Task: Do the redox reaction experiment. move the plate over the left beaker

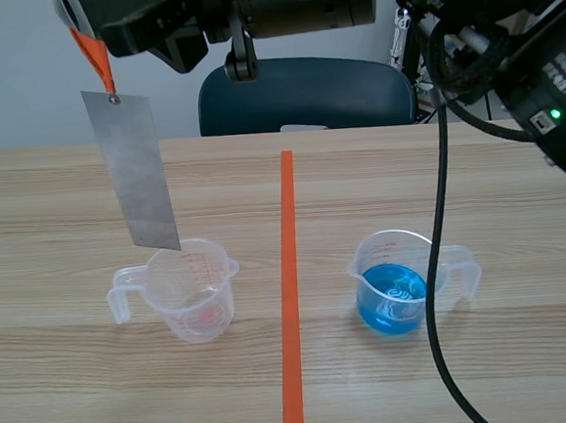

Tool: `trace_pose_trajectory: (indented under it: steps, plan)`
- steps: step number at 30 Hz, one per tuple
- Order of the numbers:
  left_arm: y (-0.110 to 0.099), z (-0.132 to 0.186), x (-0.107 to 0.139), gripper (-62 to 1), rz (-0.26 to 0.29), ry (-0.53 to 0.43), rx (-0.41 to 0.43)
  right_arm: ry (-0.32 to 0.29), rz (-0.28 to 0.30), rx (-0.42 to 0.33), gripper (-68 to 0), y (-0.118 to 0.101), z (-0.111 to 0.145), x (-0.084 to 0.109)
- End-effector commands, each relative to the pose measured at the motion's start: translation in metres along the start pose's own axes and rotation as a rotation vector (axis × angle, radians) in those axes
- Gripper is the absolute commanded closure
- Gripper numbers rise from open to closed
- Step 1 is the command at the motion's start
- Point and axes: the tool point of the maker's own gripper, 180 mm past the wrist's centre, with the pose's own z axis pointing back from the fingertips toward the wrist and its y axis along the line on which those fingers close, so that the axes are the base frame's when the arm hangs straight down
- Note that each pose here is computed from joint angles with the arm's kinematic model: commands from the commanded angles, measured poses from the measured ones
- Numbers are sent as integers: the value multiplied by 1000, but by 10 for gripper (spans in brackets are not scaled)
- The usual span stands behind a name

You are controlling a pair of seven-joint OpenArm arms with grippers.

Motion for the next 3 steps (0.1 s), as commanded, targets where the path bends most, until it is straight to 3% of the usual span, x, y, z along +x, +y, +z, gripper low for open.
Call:
trace_pose_trajectory:
  steps: [1,3]
  plan:
    - [0,-2,7,-623,-1,-26,-3,-37,12,16,3,4,-1,11]
    - [0,-2,7,-623,-1,-26,-3,-37,12,16,3,4,-1,11]
